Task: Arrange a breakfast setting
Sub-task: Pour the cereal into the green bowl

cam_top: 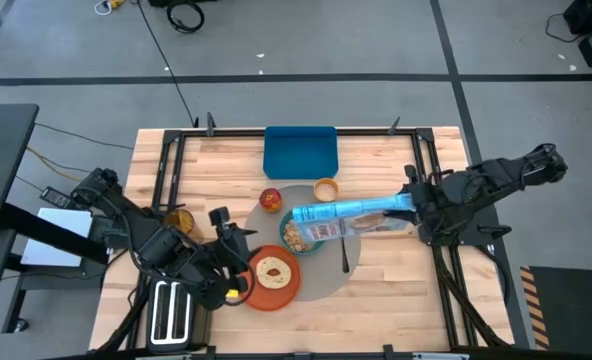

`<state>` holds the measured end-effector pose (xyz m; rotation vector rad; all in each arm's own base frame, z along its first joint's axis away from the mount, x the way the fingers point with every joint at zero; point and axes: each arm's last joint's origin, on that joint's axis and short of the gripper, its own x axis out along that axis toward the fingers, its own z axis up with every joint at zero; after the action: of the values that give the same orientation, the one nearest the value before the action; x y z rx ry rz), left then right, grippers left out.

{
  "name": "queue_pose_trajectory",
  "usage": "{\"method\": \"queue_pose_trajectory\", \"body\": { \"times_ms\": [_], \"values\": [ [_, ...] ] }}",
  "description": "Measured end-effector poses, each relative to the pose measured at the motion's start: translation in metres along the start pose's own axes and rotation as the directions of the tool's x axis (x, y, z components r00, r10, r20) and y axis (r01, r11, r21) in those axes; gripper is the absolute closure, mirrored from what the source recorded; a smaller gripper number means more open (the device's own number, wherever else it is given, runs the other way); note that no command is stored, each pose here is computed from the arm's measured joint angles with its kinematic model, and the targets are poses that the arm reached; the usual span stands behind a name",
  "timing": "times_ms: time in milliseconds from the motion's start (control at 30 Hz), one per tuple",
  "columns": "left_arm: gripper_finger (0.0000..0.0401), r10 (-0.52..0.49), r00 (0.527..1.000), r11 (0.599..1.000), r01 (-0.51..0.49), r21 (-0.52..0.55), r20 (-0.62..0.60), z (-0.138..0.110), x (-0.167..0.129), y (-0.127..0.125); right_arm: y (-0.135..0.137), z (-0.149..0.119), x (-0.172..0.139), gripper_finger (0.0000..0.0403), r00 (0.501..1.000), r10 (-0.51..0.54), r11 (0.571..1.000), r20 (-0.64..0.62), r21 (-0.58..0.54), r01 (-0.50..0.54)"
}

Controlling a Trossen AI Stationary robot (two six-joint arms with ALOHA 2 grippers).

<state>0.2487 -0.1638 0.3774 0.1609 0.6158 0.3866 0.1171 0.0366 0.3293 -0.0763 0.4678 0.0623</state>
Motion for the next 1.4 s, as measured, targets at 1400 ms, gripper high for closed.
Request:
{"method": "queue_pose_trajectory", "body": {
  "times_ms": [1400],
  "values": [
    [0.0213,0.002,0.994,0.999,-0.008,0.053,0.113,0.047,0.111,0.011,0.004,-0.093,0.009,0.0271,0.258,0.165,0.986,0.952,-0.167,-0.014]
  ]
}}
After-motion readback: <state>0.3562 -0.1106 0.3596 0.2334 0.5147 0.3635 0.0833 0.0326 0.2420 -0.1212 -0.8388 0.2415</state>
